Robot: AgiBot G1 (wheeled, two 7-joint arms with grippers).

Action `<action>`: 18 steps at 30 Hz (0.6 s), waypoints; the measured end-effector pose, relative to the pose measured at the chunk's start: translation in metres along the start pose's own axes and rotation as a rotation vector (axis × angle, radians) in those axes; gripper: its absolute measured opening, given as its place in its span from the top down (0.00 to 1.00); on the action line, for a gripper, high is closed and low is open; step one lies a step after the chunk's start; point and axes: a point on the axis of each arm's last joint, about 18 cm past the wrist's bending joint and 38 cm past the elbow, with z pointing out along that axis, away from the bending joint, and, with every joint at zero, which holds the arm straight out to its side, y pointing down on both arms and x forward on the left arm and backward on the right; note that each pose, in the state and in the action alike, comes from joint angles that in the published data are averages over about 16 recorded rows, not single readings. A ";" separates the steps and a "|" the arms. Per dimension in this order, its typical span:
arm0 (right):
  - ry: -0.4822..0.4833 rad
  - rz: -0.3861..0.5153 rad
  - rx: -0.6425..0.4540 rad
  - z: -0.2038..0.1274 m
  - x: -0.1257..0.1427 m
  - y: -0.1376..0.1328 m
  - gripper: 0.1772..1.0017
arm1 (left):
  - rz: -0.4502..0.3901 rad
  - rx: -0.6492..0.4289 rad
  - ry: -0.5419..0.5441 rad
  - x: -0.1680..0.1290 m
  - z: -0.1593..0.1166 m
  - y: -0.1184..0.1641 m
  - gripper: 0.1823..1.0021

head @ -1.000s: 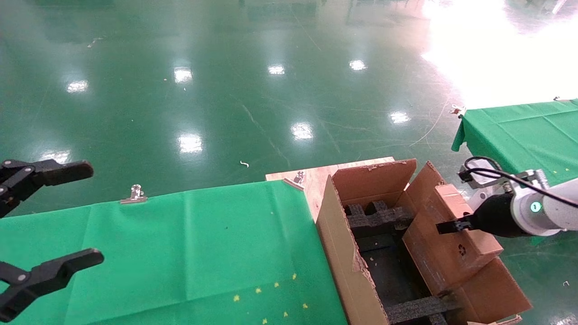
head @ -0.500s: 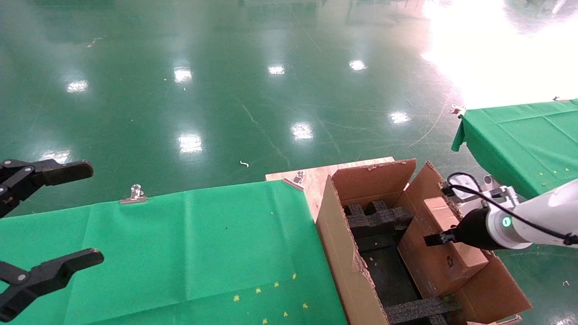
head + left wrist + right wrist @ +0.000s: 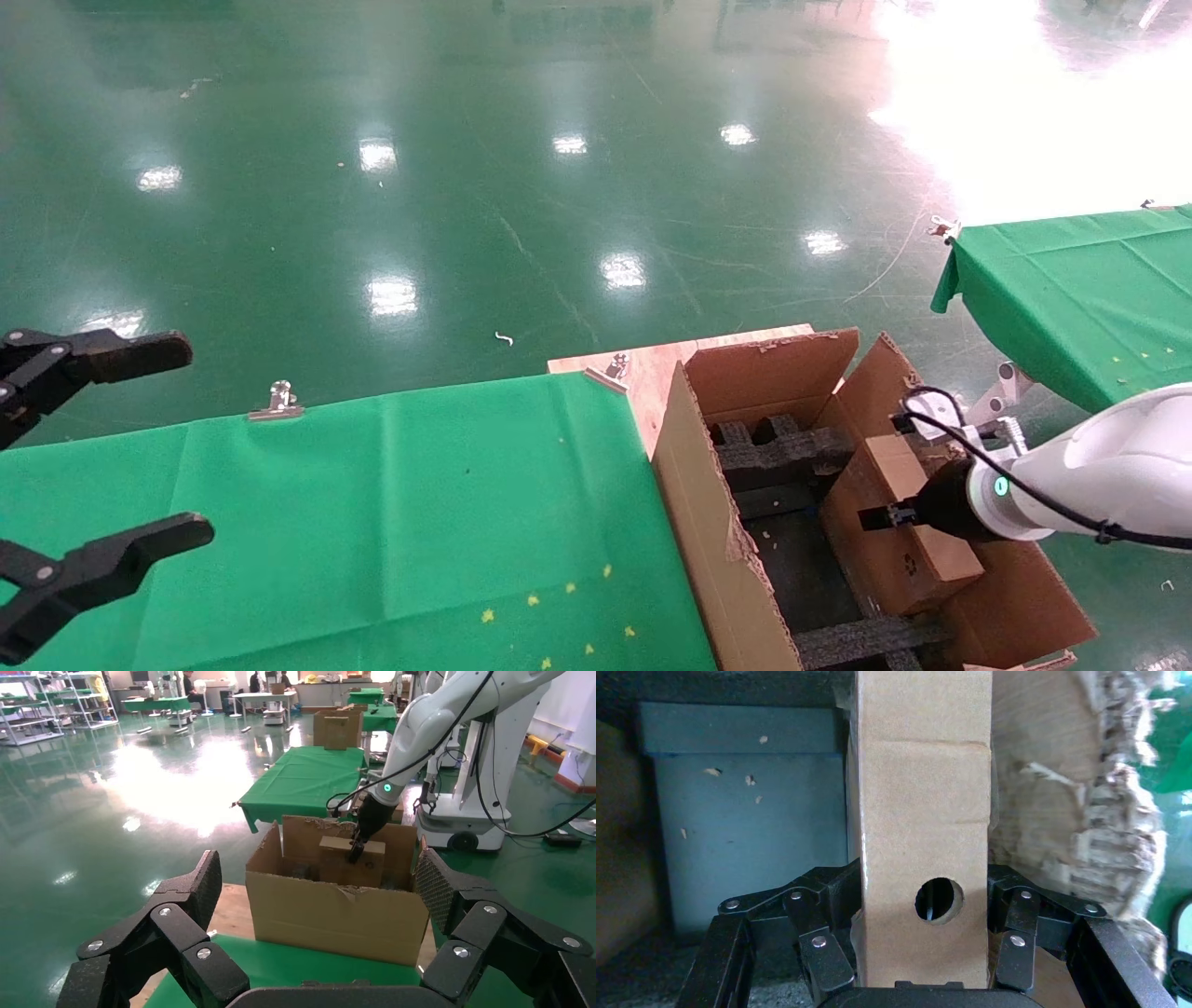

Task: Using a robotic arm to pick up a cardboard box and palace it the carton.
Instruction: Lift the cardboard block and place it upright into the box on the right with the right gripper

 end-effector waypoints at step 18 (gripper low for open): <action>0.000 -0.010 -0.067 0.033 -0.011 0.010 0.82 | 0.000 0.000 0.000 0.000 0.000 0.000 0.00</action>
